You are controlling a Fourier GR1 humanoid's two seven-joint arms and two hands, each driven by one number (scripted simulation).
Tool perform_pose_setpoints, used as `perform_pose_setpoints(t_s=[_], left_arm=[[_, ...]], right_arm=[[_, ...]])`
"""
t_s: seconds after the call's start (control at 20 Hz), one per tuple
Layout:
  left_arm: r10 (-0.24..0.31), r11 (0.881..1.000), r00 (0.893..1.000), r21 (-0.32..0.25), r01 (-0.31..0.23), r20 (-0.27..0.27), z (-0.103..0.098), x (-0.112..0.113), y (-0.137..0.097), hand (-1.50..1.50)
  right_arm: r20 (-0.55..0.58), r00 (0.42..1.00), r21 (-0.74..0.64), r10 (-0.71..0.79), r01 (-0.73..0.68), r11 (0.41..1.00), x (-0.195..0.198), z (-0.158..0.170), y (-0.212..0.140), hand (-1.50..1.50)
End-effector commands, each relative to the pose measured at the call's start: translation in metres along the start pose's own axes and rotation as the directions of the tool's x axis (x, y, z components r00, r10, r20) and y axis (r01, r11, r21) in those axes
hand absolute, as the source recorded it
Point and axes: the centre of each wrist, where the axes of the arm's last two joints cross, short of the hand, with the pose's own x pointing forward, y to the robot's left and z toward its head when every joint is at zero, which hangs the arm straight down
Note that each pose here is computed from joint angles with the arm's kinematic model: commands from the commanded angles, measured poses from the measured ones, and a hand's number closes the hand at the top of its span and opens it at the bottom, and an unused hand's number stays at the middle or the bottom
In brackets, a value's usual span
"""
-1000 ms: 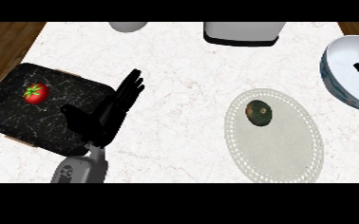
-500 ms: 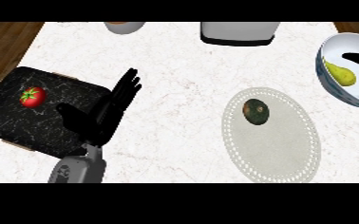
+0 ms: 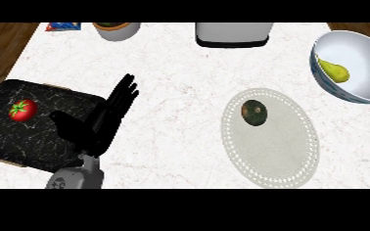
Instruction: Pick the pear from the placemat and place it in the bowl
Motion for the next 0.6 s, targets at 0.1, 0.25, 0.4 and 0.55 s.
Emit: perform_pose_setpoints(t_s=[0.1,0.25,0.4,0.55], left_arm=[[0.004,0.998,1.000,0.061,-0.004,-0.008,0.012,-0.003,0.018,0.00],[-0.009,0.998,1.000,0.067,0.010,-0.011,0.016,-0.011,0.019,0.00],[-0.017,0.996,1.000,0.088,0.018,-0.019,0.022,-0.007,0.030,0.00],[0.002,0.994,1.000,0.109,0.000,-0.017,0.025,-0.001,0.032,0.00]], right_arm=[[0.104,0.984,0.018,-0.145,0.144,0.989,-0.014,0.036,-0.057,-1.50],[0.148,0.977,0.038,-0.153,0.149,0.988,-0.030,0.074,-0.080,-1.50],[0.139,0.974,0.071,-0.181,0.172,0.982,-0.042,0.116,-0.100,-1.50],[0.151,0.977,0.078,-0.152,0.142,0.987,-0.043,0.160,-0.134,1.50]])
